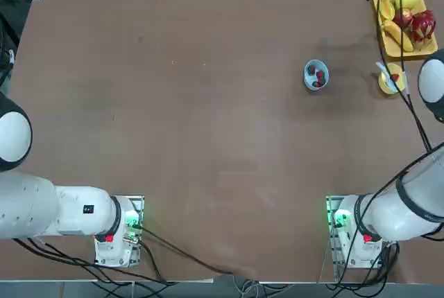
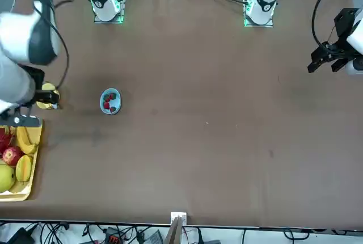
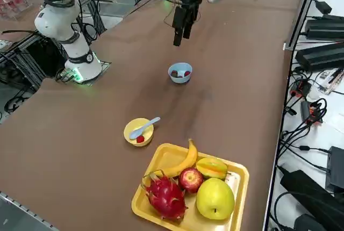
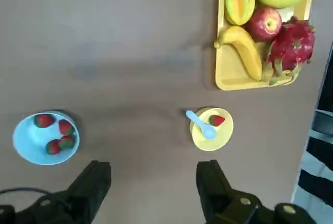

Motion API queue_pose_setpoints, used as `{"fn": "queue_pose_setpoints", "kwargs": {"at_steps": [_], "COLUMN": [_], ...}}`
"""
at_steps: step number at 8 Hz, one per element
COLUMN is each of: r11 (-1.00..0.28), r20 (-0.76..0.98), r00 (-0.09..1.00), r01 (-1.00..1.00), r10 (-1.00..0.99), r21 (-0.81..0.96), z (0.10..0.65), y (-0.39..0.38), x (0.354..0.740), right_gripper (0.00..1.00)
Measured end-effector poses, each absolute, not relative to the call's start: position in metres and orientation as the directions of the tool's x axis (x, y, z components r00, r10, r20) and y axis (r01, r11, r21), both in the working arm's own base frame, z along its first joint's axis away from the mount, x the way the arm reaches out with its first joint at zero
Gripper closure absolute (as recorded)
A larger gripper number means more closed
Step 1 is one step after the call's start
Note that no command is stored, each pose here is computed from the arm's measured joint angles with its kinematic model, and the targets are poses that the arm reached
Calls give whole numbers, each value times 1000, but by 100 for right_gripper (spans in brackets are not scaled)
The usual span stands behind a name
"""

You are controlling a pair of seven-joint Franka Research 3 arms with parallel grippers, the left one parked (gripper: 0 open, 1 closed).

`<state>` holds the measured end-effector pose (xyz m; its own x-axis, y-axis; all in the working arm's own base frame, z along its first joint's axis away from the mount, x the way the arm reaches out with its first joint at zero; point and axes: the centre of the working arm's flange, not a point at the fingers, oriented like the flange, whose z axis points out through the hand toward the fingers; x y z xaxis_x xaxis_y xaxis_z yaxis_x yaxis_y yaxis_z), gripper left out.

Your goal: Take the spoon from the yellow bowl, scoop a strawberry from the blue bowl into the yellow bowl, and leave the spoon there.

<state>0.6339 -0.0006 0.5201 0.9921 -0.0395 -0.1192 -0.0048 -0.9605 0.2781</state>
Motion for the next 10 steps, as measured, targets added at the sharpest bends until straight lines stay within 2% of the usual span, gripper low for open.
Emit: {"fn": "queue_pose_setpoints", "kwargs": {"at_steps": [4,7,10], "r11": [-997,-1000,-1000], "r20": [-53,-45,-29], "r00": [996,999,1000], "r01": [-67,-30,-2], "r10": [-69,-31,-2], "r21": [44,7,0], "z": [576,598,609], "y": [-6,7,21], "x": [602,563,541], "right_gripper": [0,0,0]}}
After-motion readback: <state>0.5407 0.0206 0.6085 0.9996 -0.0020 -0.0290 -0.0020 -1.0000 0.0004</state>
